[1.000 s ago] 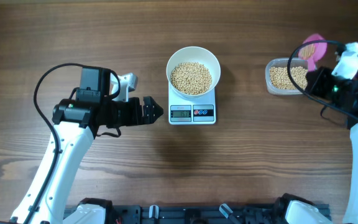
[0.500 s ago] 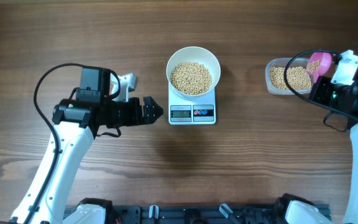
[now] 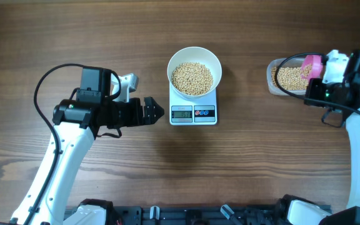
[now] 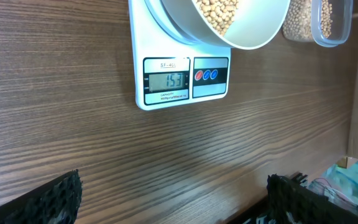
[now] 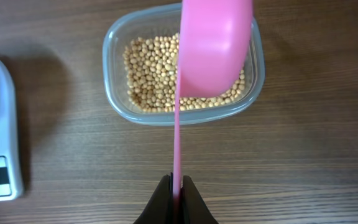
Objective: Scoop item into bowl and weigh 150g on scale
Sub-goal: 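Lower the scoop into the soybean tub with the right gripper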
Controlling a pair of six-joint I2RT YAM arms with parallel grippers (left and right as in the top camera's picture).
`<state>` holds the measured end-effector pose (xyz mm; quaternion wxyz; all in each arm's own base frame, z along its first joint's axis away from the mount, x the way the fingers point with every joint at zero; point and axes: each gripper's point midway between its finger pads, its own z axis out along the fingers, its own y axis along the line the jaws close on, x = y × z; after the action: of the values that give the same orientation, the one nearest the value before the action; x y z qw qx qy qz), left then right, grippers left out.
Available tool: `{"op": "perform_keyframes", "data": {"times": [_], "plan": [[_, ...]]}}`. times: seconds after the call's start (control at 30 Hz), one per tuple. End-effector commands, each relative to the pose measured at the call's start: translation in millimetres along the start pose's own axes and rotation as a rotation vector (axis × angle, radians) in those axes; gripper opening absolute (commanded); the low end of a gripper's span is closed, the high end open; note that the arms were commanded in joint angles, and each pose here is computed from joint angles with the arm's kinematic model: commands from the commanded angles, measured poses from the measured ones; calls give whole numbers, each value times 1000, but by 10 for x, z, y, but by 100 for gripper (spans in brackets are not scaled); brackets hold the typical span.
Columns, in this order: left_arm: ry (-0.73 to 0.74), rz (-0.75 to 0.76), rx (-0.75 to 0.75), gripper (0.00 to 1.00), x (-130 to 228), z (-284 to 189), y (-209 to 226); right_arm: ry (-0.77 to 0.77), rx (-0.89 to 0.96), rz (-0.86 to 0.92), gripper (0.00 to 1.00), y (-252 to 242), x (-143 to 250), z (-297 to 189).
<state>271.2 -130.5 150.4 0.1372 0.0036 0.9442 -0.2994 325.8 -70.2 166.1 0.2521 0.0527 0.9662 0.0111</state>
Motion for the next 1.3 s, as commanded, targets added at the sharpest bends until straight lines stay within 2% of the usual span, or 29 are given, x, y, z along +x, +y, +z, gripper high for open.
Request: {"op": "perform_keyframes", "data": {"times": [0.0, 0.4, 0.63, 1.07, 1.27], "plan": [[-17, 15, 19, 100, -62, -44, -77, -10, 65, -40, 4, -72, -66, -31], [-17, 15, 19, 100, -61, -43, -78, 27, 97, -126, 4, -33, -37, 52], [-17, 15, 19, 100, -62, -44, -77, 59, 196, -205, 4, -67, -32, 102], [-17, 15, 19, 100, -61, -43, -78, 48, 216, -226, 4, -30, -70, 100], [-17, 15, 19, 100, -62, -44, -77, 46, 287, -237, 4, -126, -98, 72]]}}
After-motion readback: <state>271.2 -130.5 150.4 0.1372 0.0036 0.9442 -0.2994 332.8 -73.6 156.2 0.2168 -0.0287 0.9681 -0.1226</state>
